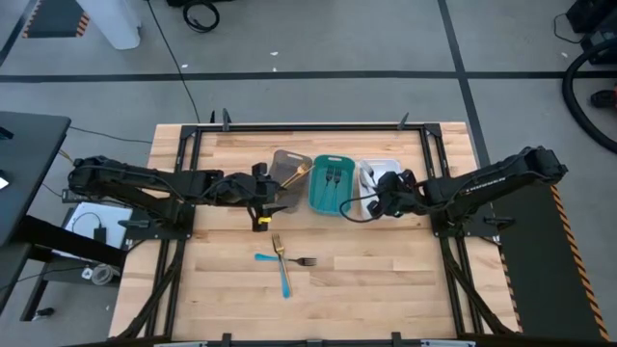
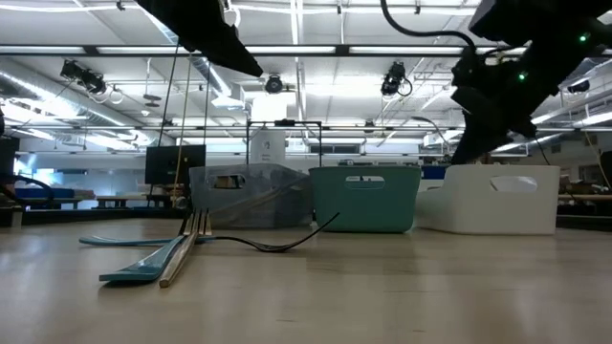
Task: Sort silverware by color (type)
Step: Put the orange fork into the white bin
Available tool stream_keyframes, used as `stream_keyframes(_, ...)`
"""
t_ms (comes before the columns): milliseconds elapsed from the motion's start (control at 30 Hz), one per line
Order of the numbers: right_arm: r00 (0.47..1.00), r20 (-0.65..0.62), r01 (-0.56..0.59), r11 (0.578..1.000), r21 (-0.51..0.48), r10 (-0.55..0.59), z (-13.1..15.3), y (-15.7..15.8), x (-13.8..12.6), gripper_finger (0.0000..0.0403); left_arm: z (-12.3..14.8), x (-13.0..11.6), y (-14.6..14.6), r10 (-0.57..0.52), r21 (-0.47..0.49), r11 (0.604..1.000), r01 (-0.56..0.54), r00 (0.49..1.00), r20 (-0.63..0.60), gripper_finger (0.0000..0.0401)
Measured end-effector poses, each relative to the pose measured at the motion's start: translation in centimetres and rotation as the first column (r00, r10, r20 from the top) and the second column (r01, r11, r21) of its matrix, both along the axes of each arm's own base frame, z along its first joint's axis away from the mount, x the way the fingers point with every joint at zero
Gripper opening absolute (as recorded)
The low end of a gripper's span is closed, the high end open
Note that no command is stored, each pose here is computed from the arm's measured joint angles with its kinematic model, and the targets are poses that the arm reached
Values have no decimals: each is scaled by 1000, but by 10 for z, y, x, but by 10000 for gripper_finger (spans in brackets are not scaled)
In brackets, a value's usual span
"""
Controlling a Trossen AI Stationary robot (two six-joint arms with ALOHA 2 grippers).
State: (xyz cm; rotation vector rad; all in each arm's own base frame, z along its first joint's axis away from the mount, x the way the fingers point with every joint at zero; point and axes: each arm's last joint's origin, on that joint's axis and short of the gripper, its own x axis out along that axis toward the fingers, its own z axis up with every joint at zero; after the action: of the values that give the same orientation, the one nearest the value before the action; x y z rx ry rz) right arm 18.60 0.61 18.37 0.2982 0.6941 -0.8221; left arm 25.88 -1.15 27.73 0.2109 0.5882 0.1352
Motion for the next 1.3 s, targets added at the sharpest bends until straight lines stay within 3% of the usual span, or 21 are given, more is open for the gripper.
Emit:
stream_keyframes(700, 997, -61, 57, 992, 114, -50, -25, -3, -15, 32, 0, 0, 0, 2, -4, 1000, -2, 1000, 2, 245)
stream_keyframes(1300, 991, -86, 120, 961, 250, -101, -28, -23, -15, 32, 0, 0, 0, 1, -5, 1000, -1, 1000, 3, 245)
